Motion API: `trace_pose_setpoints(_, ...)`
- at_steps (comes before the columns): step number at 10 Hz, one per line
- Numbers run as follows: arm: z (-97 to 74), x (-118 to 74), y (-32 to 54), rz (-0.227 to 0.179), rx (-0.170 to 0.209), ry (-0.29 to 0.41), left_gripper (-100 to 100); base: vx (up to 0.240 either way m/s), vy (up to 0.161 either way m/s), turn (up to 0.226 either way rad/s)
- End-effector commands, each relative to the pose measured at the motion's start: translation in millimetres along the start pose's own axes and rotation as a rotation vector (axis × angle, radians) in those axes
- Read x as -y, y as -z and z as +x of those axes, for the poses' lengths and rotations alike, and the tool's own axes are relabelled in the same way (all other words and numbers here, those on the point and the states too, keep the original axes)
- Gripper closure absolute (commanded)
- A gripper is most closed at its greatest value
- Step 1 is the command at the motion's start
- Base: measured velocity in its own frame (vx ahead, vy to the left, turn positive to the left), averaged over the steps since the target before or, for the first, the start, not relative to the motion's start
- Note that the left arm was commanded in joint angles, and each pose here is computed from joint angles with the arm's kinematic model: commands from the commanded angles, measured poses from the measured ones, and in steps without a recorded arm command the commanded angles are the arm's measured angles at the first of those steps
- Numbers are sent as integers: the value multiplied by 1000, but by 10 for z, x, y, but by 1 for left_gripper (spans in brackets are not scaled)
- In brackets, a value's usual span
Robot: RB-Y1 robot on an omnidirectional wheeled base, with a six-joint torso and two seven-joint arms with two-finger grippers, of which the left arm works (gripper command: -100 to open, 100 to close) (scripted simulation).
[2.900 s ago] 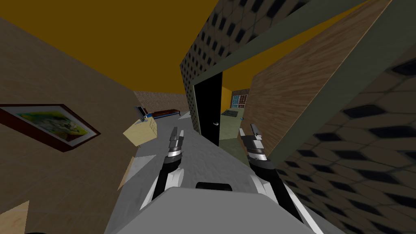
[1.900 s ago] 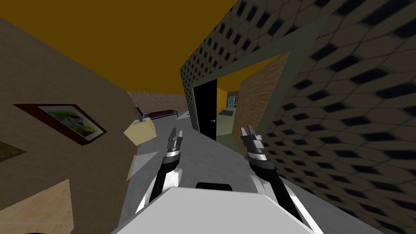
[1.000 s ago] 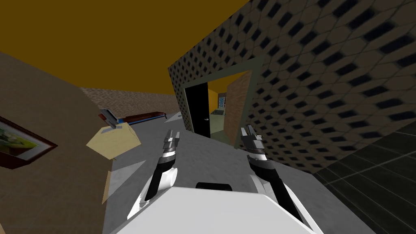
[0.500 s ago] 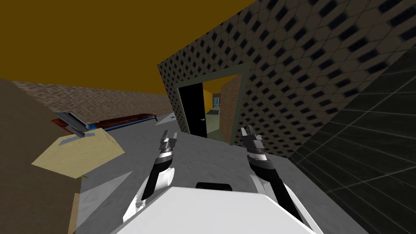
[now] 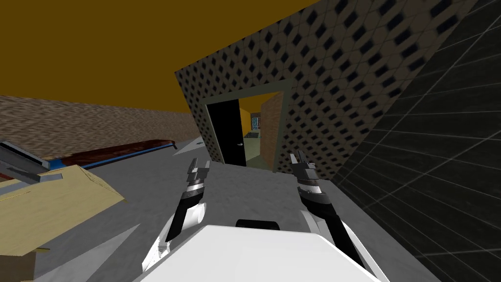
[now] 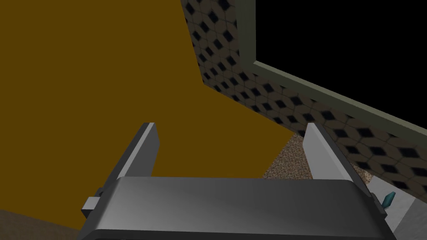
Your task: Push the door open
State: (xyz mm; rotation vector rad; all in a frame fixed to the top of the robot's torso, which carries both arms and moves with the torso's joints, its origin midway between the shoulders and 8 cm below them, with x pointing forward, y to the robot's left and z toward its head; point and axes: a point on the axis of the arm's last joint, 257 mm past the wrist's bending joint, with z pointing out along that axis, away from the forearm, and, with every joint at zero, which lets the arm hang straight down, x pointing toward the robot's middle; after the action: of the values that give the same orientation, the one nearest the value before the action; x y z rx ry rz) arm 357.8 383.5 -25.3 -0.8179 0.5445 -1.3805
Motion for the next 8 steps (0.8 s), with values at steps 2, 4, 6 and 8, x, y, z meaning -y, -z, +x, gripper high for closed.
trace_pose_setpoints(2,-174,-2,-5,4,23,34,-100,-6,61,-222)
trace_pose_setpoints(4,-333,5,0,9,45,62,-100,6,84,-280)
trace_pose_setpoints(6,-453,14,6,15,62,84,-100,2,96,-177)
trace_pose_setpoints(8,-615,31,16,23,85,112,-100,8,77,-242)
